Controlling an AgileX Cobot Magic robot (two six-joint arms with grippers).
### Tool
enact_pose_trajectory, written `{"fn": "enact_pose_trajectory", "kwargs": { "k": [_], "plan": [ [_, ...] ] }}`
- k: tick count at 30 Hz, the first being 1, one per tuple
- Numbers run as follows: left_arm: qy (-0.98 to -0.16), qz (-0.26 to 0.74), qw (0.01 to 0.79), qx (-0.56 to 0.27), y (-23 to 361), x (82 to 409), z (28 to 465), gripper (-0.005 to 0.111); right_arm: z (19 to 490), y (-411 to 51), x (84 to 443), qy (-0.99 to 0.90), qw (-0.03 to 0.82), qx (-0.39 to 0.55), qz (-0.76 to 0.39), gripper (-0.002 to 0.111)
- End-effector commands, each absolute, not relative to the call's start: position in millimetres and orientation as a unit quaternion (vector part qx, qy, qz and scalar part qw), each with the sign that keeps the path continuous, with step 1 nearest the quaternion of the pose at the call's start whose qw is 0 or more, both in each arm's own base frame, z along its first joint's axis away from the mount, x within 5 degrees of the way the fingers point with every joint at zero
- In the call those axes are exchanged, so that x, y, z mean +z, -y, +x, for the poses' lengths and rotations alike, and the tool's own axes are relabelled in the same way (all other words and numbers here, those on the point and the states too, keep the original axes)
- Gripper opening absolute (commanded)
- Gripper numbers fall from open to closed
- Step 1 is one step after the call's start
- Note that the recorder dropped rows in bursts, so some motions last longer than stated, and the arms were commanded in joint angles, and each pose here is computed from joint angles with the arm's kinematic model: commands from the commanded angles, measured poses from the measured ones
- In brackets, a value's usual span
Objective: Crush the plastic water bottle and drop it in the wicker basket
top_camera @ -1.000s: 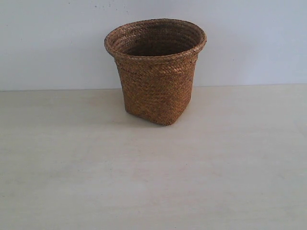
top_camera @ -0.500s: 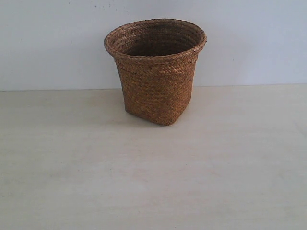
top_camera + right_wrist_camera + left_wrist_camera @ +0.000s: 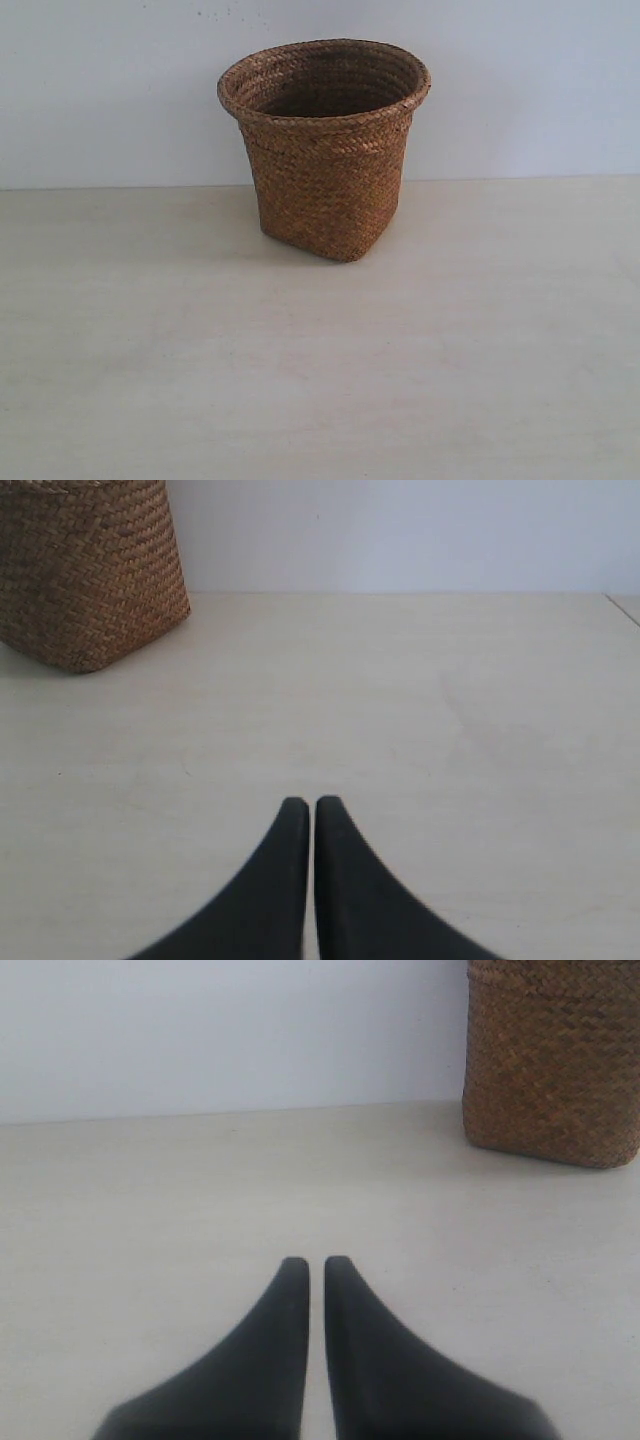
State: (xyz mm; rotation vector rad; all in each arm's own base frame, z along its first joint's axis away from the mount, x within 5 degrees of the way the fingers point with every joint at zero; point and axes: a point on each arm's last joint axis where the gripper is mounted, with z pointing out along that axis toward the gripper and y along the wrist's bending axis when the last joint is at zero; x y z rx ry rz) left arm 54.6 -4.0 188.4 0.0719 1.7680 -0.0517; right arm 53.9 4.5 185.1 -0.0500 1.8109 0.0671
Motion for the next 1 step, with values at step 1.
{"fn": "enact_pose_trajectory", "kwargs": {
  "k": [1],
  "plan": [
    [-0.772,0.024,0.634,-0.029,4.1,187.6,54.6,0.004,53.8,-4.3,184.1,-0.785,0.619,0.028,-0.02,0.0]
  ]
}}
